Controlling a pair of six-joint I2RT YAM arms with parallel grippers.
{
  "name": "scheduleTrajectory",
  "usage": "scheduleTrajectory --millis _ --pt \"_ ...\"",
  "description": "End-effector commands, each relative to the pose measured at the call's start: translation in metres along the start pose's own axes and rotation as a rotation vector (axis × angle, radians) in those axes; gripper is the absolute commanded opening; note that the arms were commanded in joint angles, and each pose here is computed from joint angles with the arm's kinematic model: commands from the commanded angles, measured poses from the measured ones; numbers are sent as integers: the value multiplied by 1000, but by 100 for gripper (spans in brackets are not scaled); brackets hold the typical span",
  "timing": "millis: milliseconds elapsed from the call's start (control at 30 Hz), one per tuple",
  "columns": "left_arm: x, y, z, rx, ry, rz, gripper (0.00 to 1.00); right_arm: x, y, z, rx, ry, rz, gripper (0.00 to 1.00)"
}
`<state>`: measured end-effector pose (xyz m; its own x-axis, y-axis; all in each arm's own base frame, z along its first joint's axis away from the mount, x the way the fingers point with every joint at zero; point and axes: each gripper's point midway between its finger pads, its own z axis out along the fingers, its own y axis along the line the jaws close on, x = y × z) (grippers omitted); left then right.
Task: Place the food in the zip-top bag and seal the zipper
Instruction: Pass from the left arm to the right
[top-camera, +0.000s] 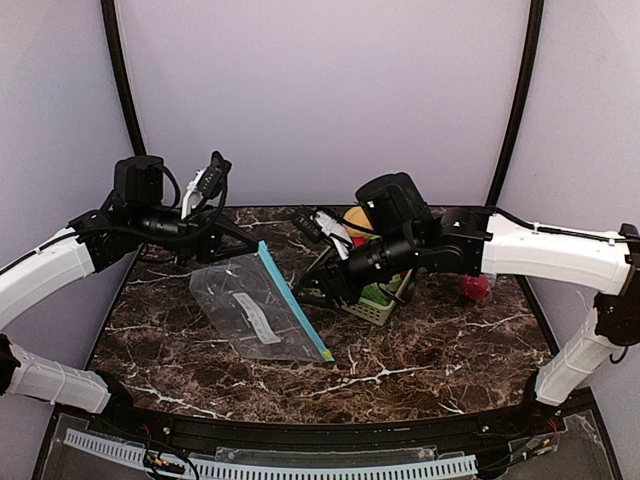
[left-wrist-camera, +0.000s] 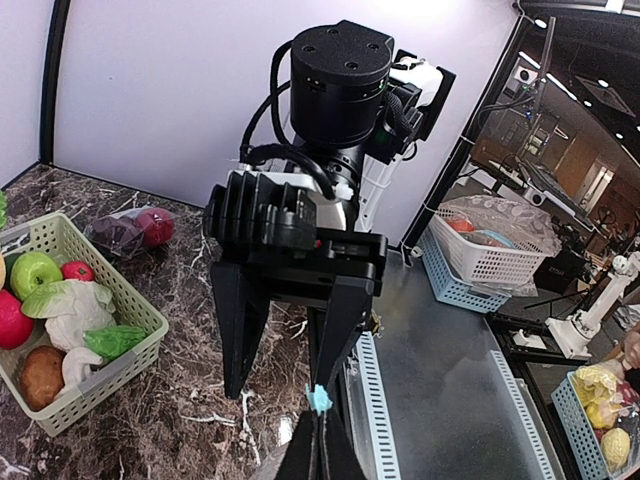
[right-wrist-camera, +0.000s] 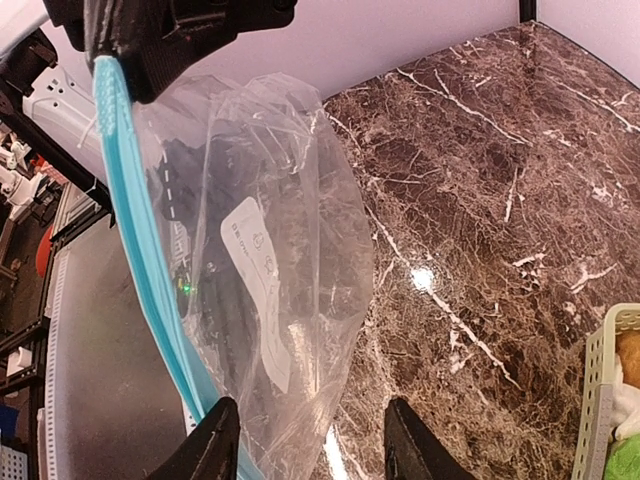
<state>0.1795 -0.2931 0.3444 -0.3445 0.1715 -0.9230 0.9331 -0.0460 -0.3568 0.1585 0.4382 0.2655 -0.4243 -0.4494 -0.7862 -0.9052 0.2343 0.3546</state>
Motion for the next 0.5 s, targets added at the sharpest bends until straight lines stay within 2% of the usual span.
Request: scheduleTrajectory --millis 0,167,467 --pt "-3 -14 -3 34 -10 30 1 -15 10 -14 1 -71 -17 51" --pt "-4 -18 -3 55 -10 27 1 -19 10 -19 10 -93 -13 56" --pt "-7 -22 -4 71 -17 29 1 -17 10 -18 10 -93 -4 58"
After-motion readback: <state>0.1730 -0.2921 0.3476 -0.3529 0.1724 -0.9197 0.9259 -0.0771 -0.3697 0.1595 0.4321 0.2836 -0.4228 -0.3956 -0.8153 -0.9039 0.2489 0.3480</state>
